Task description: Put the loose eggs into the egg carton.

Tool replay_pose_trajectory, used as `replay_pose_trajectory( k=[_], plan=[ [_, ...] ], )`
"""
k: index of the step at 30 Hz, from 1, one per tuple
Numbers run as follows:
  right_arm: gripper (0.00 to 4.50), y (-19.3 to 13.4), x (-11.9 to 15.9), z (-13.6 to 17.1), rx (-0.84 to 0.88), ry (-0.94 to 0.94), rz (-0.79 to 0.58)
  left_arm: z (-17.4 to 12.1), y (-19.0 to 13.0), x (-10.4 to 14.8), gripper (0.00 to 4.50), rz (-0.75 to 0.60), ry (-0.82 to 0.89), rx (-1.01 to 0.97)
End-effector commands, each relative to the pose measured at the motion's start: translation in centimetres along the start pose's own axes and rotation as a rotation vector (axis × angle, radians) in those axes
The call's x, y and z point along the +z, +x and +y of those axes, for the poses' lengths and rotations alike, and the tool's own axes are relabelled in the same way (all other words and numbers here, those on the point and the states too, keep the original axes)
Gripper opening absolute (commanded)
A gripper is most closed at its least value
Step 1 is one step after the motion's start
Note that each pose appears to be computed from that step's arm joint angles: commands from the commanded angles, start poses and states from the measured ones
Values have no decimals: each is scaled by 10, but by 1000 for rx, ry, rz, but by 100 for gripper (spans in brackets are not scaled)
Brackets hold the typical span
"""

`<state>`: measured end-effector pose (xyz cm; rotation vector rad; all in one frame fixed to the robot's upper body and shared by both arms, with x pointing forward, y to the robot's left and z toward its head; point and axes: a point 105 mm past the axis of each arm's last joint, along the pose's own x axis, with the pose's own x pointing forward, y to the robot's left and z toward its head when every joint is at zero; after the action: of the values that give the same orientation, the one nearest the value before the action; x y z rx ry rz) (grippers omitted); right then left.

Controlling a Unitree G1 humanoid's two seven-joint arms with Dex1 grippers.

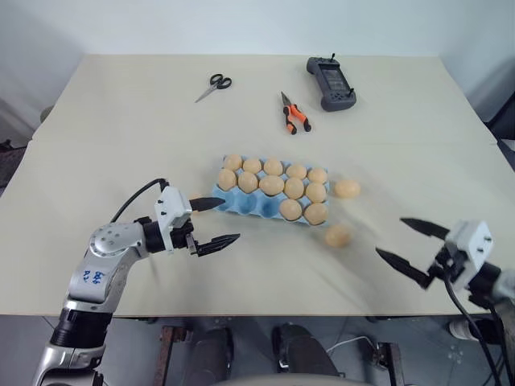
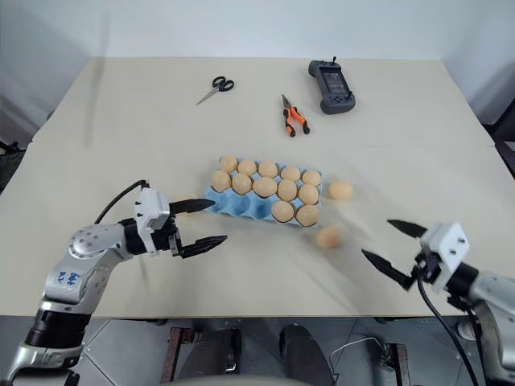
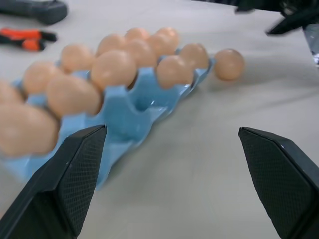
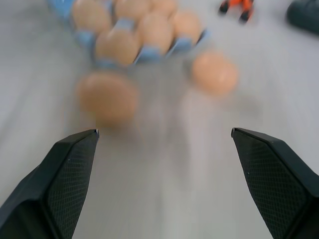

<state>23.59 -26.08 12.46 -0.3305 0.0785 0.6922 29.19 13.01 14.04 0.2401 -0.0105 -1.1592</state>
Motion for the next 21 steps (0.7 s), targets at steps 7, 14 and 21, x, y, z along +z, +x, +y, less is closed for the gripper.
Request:
replay_pose_trajectory(
  k=[7,14,21],
  plan=[
    [446,25,4,6,60,-29,18,8,-3,8,450,-12,45,-23],
    [446,70,5,16,170,4,60,1,-8,7,450,-8,40,-6],
    [410,94,8,26,261,8,41,1,-15,7,450,-1,44,28]
  ],
)
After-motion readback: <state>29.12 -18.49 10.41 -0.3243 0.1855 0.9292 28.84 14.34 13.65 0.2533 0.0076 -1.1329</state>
